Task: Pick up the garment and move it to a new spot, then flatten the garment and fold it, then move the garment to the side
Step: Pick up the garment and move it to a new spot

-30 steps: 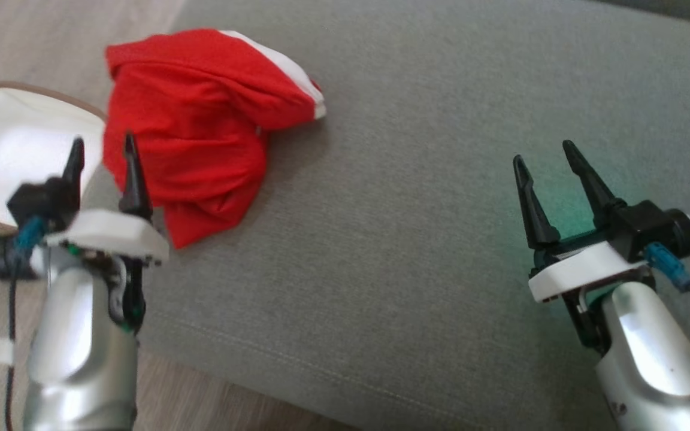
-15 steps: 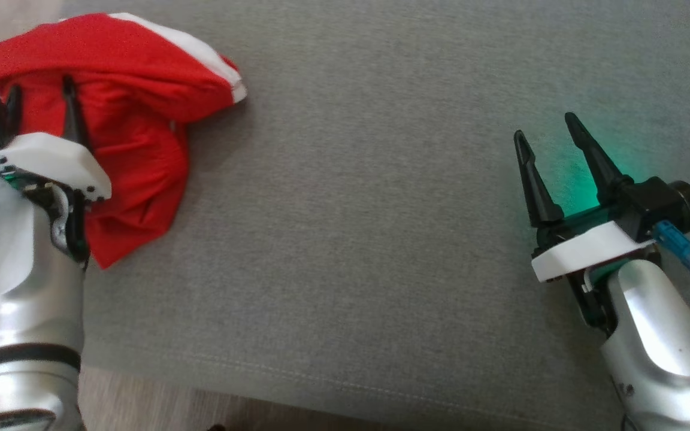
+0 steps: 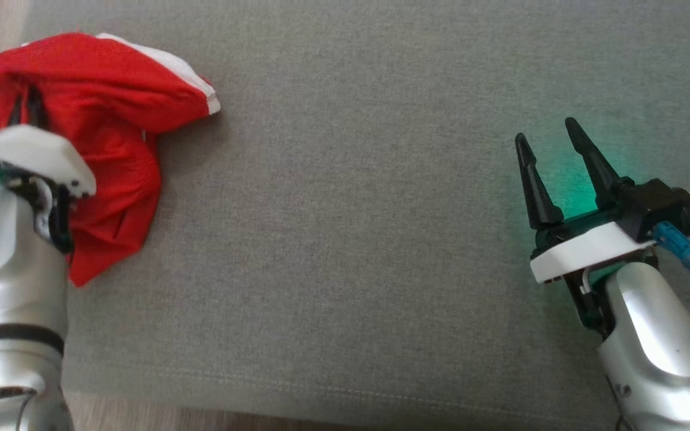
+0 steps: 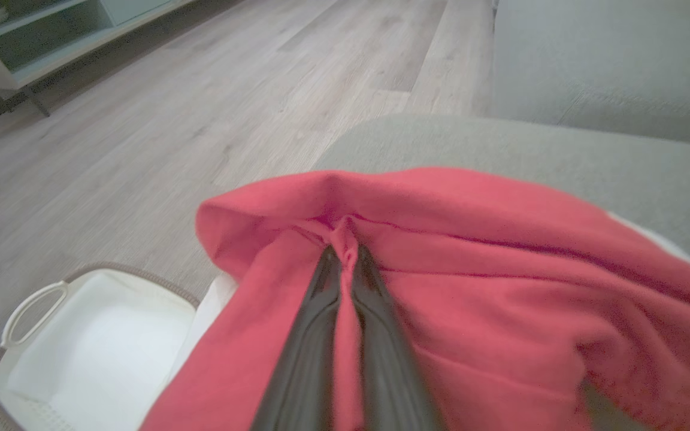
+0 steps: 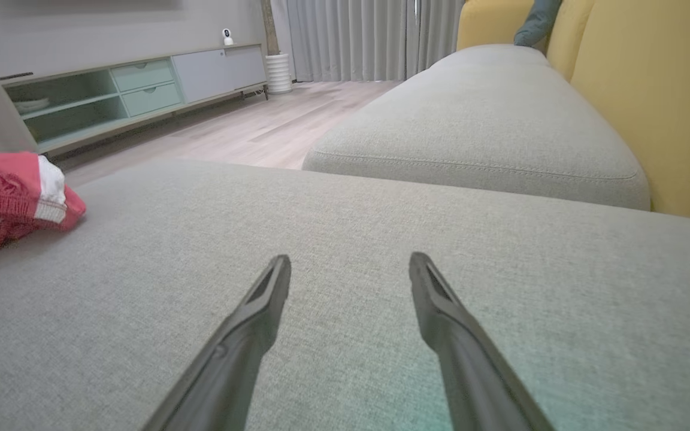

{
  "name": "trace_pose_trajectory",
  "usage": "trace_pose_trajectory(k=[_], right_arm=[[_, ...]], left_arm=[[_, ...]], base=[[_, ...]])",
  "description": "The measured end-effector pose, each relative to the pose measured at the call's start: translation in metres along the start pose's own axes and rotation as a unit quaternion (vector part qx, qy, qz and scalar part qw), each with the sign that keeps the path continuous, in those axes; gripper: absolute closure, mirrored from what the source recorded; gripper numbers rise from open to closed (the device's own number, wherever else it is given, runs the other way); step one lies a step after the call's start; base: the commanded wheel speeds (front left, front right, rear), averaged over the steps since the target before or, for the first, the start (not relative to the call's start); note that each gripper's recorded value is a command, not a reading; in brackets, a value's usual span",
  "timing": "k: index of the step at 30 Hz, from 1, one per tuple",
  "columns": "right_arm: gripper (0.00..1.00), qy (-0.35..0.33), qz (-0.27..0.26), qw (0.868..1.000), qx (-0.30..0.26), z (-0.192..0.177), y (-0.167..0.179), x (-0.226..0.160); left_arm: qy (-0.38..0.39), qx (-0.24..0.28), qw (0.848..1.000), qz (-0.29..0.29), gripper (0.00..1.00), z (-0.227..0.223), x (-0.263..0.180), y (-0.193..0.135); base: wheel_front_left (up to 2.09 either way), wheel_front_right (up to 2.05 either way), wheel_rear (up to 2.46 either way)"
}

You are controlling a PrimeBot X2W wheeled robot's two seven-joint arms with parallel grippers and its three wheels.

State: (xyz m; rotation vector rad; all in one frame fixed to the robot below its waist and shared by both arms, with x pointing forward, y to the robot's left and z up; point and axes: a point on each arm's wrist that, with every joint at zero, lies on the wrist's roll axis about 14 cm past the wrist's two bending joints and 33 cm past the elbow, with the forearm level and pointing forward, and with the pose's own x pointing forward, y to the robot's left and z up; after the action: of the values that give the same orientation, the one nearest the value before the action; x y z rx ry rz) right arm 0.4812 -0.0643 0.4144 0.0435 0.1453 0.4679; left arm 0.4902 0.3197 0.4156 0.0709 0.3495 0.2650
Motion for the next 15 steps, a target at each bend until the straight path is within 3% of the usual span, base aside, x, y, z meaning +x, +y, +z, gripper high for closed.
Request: trace_pose_trajectory(k=[6, 9, 11, 12, 15], right_arm=[[0.00, -0.023, -0.016, 1.000, 0.007, 0.020, 0.000, -0.008], [0.00, -0.030, -0.025, 0.999, 0.009, 0.026, -0.002, -0.013], [0.00, -0.039, -0.039, 0.998, 0.012, 0.034, -0.007, -0.022], [0.00, -0.039, -0.039, 0.998, 0.012, 0.034, -0.007, -0.022], [0.00, -0.048, -0.058, 0.997, 0.014, 0.042, -0.015, -0.034]], left_arm=[[-0.111, 0.012, 0.992, -0.051, 1.00, 0.084, 0.006, -0.033], [-0.136, 0.011, 0.988, -0.077, 1.00, 0.103, 0.005, -0.054], [-0.160, 0.004, 0.980, -0.122, 1.00, 0.120, -0.001, -0.093], [-0.160, 0.004, 0.980, -0.122, 1.00, 0.120, -0.001, -0.093], [-0.190, -0.005, 0.967, -0.169, 1.00, 0.142, -0.010, -0.135]], base=[[0.00, 0.00, 0.00], [0.00, 0.00, 0.00], [0.00, 0.00, 0.00], [0.00, 0.00, 0.00], [0.00, 0.00, 0.00]])
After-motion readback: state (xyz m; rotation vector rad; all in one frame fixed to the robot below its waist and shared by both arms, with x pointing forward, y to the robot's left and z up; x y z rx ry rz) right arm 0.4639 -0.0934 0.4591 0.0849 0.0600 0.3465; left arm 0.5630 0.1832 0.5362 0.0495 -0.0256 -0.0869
